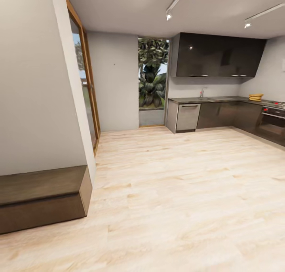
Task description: In the kitchen, take the popcorn bag from the countertop, put it into the microwave, and heat it until the popcorn is cooked so the cooked popcorn ends up inside the bag.
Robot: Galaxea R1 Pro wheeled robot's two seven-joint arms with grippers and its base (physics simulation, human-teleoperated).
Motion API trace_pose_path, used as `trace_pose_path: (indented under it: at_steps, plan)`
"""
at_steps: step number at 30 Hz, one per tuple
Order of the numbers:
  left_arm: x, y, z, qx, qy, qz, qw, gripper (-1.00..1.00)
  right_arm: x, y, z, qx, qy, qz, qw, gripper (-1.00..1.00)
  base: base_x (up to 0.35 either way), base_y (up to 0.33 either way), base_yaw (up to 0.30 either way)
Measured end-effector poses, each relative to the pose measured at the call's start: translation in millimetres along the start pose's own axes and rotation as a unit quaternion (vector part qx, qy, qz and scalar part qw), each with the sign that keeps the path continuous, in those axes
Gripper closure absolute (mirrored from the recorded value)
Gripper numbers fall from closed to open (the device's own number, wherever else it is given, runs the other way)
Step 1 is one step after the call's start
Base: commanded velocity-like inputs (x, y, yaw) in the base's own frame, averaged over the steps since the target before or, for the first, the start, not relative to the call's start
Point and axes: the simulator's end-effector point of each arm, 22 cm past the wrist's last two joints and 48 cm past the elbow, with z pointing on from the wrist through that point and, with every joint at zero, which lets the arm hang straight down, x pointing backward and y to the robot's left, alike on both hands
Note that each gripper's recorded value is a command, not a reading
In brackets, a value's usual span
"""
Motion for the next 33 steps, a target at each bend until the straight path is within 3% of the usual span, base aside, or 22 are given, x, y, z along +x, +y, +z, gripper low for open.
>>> trace_pose_path:
  at_steps: [17,20,25,33]
  plan:
    - [0,0,0.0,0.000,0.000,-0.004,1.0000,-1.00,2,-8,0.0,0.002,0.005,-0.005,1.0000,-1.00,0.000,0.000,-0.290]
    - [-1,2,0.1,-0.001,0.000,-0.020,0.9998,-1.00,3,-9,0.0,0.002,0.006,-0.006,1.0000,-1.00,0.000,0.000,-0.290]
    - [-2,6,0.2,0.000,-0.001,-0.068,0.9977,-1.00,5,-10,-0.1,0.003,0.008,-0.006,0.9999,-1.00,0.000,0.000,-0.290]
    - [-5,6,0.1,0.031,-0.003,-0.076,0.9966,-1.00,6,-11,-0.2,0.003,0.009,-0.006,0.9999,-1.00,0.000,0.000,-0.290]
